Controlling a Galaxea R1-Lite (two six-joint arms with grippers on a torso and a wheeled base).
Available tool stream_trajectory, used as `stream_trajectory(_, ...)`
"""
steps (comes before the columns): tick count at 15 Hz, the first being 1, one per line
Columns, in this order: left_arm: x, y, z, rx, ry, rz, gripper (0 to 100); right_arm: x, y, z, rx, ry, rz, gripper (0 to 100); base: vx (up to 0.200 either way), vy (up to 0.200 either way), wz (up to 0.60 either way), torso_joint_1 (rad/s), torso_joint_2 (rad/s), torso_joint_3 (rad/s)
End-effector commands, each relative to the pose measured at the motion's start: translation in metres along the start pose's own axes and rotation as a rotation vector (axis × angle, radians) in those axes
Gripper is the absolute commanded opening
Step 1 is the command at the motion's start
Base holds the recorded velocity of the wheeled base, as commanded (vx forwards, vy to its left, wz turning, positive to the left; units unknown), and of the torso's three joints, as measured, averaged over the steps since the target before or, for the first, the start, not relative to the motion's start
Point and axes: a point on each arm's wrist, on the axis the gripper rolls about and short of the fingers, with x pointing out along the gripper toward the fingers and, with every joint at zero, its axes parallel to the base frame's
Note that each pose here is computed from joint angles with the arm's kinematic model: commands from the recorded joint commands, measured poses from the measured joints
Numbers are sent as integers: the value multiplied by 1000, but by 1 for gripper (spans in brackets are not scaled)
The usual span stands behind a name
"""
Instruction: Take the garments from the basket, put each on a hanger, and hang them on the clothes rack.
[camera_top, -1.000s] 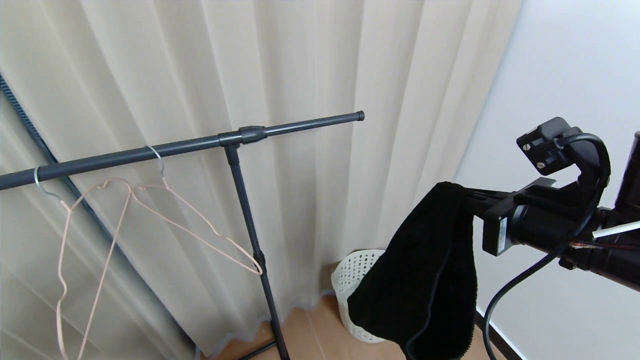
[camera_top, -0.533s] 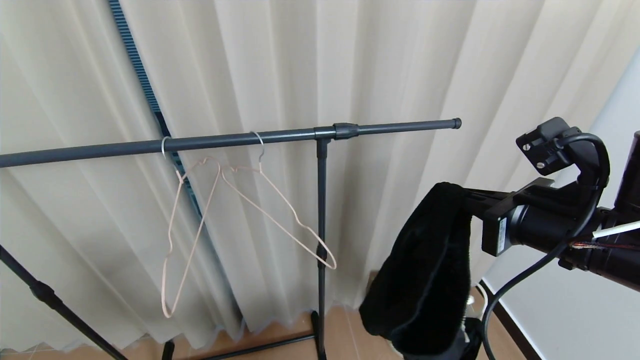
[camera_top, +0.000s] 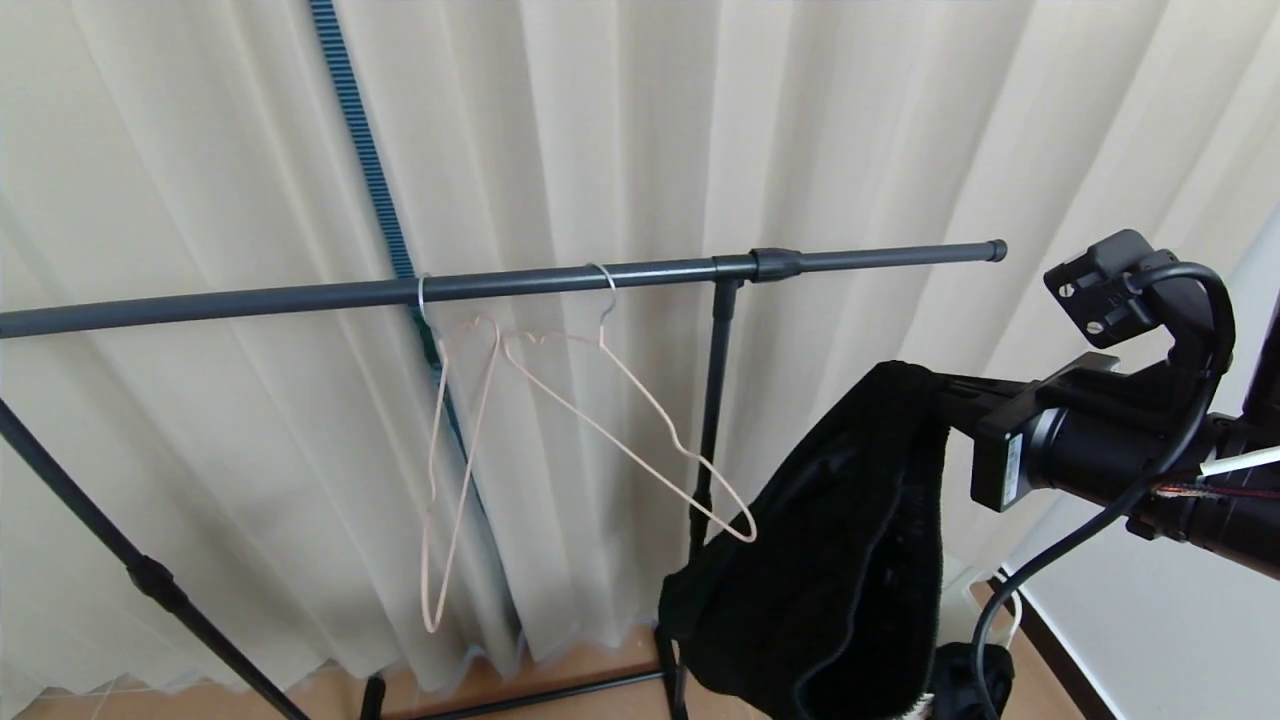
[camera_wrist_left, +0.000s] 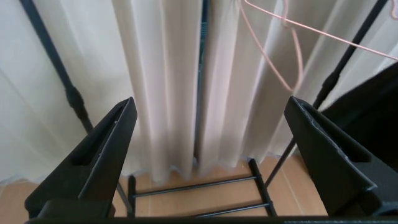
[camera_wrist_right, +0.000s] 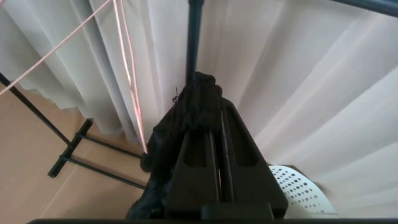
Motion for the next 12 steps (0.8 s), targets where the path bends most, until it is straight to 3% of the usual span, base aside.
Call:
stream_trajectory(1, 0, 0, 0, -1, 1, 0, 100, 0, 0, 0, -1, 2, -1, 0, -200, 0, 0, 7, 7, 7)
stream_trajectory(12, 0, 0, 0, -1, 1, 2, 100, 0, 0, -1, -1, 4, 1, 0, -200, 0, 0, 2, 3, 2)
